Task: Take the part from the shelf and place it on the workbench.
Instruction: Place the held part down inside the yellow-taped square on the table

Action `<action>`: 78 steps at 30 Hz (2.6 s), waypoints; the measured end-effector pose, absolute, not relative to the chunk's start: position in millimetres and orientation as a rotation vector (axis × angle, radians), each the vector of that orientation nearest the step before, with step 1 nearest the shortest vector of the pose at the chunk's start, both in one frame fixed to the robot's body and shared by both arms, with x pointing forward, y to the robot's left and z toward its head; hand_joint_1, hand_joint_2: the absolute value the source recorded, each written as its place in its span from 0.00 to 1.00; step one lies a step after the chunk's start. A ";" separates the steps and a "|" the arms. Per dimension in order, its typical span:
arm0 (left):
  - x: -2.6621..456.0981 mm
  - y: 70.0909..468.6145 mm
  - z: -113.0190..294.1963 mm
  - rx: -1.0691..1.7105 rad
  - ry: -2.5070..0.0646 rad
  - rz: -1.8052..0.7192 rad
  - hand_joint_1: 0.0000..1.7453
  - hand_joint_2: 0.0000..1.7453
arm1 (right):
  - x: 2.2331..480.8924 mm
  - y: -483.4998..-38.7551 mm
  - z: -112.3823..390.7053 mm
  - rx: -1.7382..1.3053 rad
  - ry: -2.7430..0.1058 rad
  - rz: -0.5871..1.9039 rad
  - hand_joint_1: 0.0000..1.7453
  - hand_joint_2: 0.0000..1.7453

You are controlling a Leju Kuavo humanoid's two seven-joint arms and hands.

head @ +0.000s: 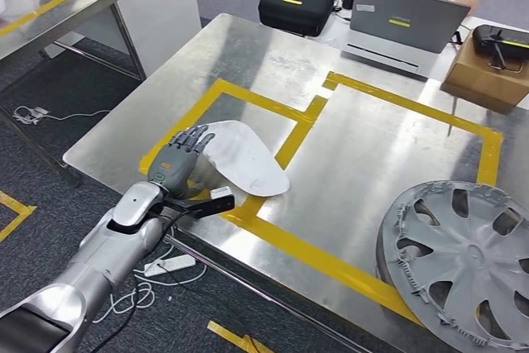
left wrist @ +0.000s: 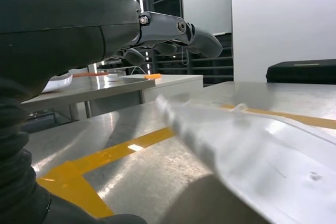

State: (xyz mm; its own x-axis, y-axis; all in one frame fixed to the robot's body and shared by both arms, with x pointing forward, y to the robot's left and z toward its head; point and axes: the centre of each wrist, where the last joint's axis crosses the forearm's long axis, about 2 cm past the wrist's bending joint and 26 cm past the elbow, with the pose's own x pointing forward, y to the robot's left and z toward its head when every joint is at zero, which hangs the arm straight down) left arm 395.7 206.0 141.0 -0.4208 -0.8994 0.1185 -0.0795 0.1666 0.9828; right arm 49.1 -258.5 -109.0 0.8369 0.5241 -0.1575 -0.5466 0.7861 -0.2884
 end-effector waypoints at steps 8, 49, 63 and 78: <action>396.8 205.5 142.5 0.948 -1.675 -1.345 0.00 1.00 | 50.1 -258.7 -108.9 -0.334 0.069 0.578 0.00 0.00; 242.3 150.9 174.0 -0.533 -2.204 0.073 0.00 0.00 | 43.0 -246.2 -108.5 -0.337 0.066 0.474 0.00 0.00; 221.2 145.8 162.0 -1.029 -2.092 0.080 0.00 0.00 | 43.1 -247.2 -108.6 -0.331 0.051 0.480 0.00 0.00; 213.5 144.6 157.5 -1.031 -2.172 0.009 0.00 0.00 | 43.2 -250.2 -108.9 -0.327 0.052 0.478 0.00 0.00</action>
